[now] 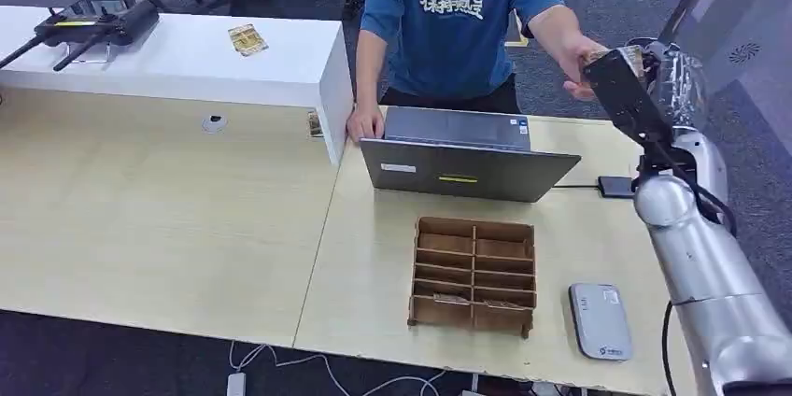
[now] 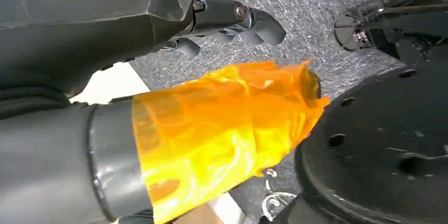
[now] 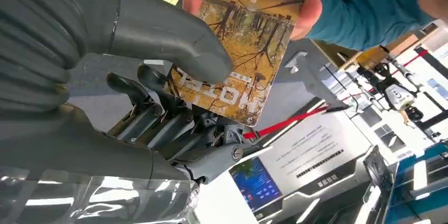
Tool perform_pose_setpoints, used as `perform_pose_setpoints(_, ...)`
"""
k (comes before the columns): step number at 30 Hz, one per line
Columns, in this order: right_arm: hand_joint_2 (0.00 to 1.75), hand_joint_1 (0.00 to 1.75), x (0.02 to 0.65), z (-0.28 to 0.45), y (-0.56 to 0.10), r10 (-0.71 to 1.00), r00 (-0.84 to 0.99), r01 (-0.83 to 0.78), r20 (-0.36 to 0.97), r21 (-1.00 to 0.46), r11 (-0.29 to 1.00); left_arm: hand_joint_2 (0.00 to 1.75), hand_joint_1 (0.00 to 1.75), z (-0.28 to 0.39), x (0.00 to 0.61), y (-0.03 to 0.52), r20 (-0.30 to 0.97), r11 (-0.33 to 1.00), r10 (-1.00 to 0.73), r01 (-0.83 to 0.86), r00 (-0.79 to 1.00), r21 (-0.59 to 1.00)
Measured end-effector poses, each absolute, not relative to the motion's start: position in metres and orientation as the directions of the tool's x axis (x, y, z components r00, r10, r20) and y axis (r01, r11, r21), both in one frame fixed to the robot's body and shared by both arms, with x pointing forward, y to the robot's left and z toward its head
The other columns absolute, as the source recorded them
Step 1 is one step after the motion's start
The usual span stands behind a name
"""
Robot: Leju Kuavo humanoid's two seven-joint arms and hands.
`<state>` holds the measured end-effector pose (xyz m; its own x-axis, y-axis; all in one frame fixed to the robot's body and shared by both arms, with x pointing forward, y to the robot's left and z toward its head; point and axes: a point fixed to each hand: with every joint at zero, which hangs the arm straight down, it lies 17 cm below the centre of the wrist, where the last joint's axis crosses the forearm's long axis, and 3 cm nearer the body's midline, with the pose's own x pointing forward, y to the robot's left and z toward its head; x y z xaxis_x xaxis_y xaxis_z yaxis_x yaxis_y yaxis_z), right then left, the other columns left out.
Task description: Pass the card to the sensor for recognition and then transmit it.
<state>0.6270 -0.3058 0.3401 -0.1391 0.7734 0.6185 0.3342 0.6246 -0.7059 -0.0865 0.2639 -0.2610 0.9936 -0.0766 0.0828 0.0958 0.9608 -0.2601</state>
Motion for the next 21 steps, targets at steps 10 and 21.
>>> perform_pose_setpoints(10,1.75,1.75,0.633,0.337,-0.288,0.796,-0.128,0.33,0.591,-0.732,0.596,0.0,0.0,-0.261,-0.087,0.265,0.081,0.959,-0.099,0.117,0.992,-0.259)
perform_pose_setpoints(21,1.75,0.0,0.634,0.331,-0.283,0.796,-0.126,0.322,0.592,-0.735,0.597,0.0,0.0,-0.261,-0.088,0.265,0.079,0.958,-0.106,0.123,0.991,-0.259)
